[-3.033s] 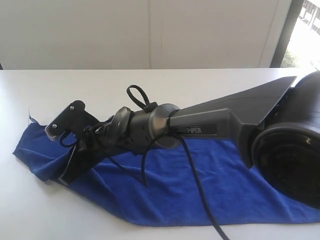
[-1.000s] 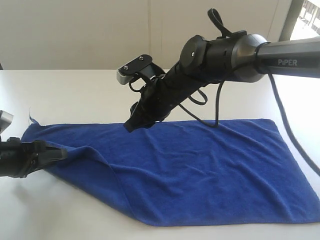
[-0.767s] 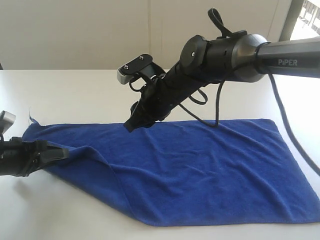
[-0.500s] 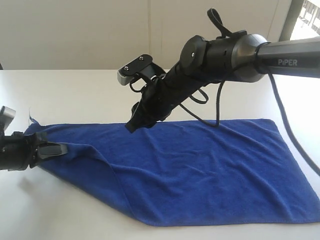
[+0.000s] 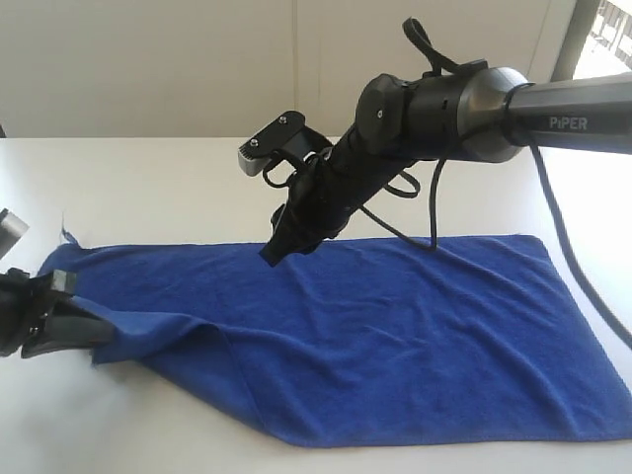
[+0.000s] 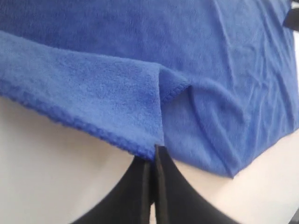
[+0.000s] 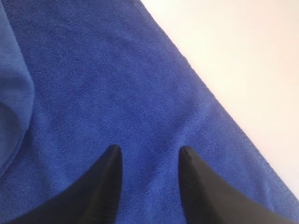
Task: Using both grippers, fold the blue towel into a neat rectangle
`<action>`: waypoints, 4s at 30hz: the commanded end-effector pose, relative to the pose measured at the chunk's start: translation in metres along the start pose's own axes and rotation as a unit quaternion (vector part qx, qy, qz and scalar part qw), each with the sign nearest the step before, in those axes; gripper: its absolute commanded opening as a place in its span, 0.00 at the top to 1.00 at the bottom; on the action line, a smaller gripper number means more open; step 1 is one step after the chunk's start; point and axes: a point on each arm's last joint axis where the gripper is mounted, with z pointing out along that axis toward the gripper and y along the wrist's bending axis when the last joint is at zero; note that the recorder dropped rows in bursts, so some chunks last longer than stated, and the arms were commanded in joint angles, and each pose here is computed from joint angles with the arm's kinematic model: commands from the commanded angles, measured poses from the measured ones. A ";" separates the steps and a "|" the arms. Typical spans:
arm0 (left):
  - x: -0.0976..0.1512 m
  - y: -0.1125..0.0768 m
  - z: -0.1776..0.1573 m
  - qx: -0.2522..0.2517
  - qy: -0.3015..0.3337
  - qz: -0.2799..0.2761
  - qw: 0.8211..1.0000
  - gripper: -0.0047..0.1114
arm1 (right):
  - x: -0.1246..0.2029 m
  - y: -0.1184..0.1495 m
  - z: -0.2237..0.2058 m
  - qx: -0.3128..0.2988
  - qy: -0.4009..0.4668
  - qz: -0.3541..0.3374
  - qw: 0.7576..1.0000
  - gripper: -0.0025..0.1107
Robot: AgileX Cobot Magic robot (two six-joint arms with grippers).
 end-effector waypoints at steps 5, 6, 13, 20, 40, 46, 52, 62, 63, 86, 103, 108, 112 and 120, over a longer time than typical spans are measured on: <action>0.023 -0.011 -0.032 -0.109 0.095 -0.011 0.989 0.96 | -0.003 -0.005 -0.002 0.018 -0.018 0.004 1.000 0.64; 0.025 -0.011 -0.034 -0.120 0.105 -0.009 0.987 0.96 | -0.003 -0.005 -0.002 0.020 -0.020 0.004 1.000 0.64; 0.038 -0.010 -0.044 -0.161 0.170 -0.020 0.972 0.96 | -0.004 -0.006 -0.003 0.024 -0.024 0.005 0.999 0.64; 0.043 -0.001 -0.051 -0.219 0.199 -0.018 0.955 0.96 | -0.004 -0.006 -0.003 0.024 -0.025 0.005 0.999 0.64; 0.042 0.008 -0.056 -0.262 0.213 0.041 0.940 0.45 | -0.005 -0.006 -0.003 0.025 -0.026 0.007 0.999 0.64; 0.024 -0.007 -0.066 -0.250 0.191 0.046 0.948 0.35 | -0.003 -0.008 -0.003 0.032 -0.019 -0.003 0.999 0.64; -0.033 -0.040 -0.074 -0.187 -0.024 0.049 0.981 0.64 | 0.014 -0.049 -0.029 0.127 0.029 0.043 0.991 0.69; -0.091 -0.013 -0.023 -0.155 -0.011 0.123 0.980 0.96 | 0.081 -0.132 -0.076 0.188 0.111 0.185 0.958 0.98; -0.095 -0.007 -0.015 -0.157 -0.003 0.125 0.980 0.96 | 0.090 -0.139 -0.080 0.189 0.122 0.193 0.955 0.98; -0.123 0.053 0.027 -0.258 0.064 0.165 0.950 0.96 | 0.166 -0.209 -0.025 0.138 0.220 0.247 0.934 0.98; -0.131 0.062 0.028 -0.295 0.039 0.196 0.934 0.96 | 0.171 -0.219 -0.019 0.180 0.215 0.239 0.930 0.98; -0.144 0.052 0.021 -0.287 0.028 0.185 0.939 0.96 | 0.157 -0.219 -0.039 0.196 0.191 0.235 0.933 0.98; -0.166 0.016 -0.009 -0.283 -0.027 0.210 0.936 0.96 | 0.148 -0.220 -0.051 0.211 0.171 0.229 0.935 0.98; -0.167 -0.053 -0.073 -0.278 -0.107 0.257 0.919 0.96 | 0.163 -0.222 -0.026 0.195 0.190 0.234 0.933 0.98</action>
